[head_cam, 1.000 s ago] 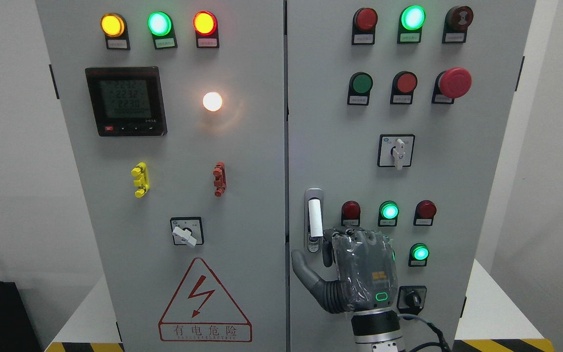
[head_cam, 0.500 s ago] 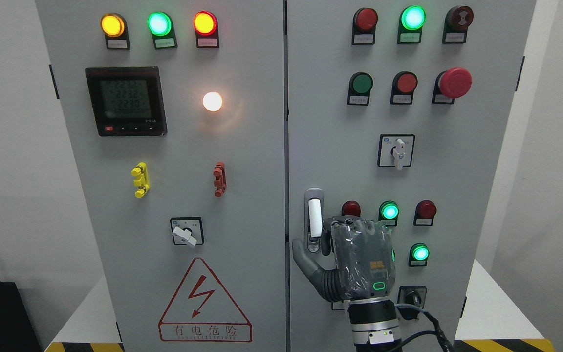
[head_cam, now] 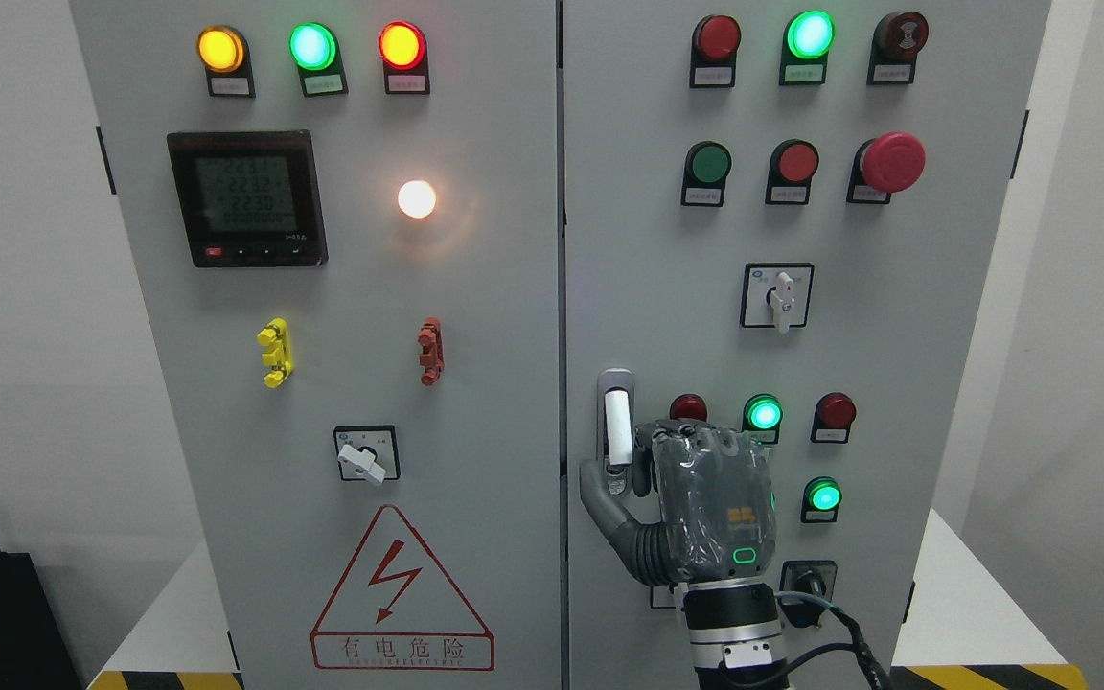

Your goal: Release door handle

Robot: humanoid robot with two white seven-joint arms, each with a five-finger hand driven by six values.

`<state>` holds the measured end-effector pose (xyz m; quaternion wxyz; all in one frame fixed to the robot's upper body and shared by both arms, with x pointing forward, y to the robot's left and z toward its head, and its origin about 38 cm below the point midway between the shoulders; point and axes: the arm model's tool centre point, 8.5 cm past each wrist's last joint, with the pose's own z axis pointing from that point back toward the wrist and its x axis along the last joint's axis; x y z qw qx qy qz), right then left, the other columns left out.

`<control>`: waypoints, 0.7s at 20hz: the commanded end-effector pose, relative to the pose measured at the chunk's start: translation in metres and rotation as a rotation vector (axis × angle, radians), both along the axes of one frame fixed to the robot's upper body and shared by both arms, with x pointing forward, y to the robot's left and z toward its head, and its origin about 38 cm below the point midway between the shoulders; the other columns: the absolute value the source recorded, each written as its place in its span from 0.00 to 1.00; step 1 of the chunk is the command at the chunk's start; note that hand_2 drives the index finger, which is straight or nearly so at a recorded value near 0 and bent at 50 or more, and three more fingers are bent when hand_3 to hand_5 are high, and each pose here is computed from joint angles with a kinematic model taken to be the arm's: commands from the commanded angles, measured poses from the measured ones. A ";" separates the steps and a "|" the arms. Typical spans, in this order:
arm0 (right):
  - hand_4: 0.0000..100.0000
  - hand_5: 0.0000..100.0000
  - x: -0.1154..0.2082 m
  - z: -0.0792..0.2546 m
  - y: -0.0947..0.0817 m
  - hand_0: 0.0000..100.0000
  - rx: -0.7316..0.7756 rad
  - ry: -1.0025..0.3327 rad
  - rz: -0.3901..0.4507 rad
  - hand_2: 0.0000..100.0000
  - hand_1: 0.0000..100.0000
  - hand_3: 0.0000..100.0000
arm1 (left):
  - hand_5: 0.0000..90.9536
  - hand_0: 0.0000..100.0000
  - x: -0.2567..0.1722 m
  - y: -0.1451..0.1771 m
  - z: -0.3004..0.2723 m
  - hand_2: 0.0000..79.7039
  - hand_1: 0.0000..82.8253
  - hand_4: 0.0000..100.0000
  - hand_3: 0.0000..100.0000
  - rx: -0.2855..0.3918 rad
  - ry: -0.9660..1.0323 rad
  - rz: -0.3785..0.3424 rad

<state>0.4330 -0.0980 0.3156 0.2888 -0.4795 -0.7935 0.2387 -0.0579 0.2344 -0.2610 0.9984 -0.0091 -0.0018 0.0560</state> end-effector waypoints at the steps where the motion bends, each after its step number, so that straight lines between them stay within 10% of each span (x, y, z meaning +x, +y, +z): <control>1: 0.96 1.00 0.003 -0.002 -0.003 0.33 0.007 0.011 -0.010 0.90 0.60 1.00 | 0.00 0.12 -0.006 0.001 0.001 0.00 0.47 0.00 0.00 -0.001 0.018 -0.013; 14: 0.97 1.00 0.006 -0.005 -0.006 0.38 0.029 0.032 -0.014 0.90 0.60 1.00 | 0.00 0.12 -0.007 0.001 0.001 0.00 0.47 0.00 0.00 -0.001 0.020 -0.013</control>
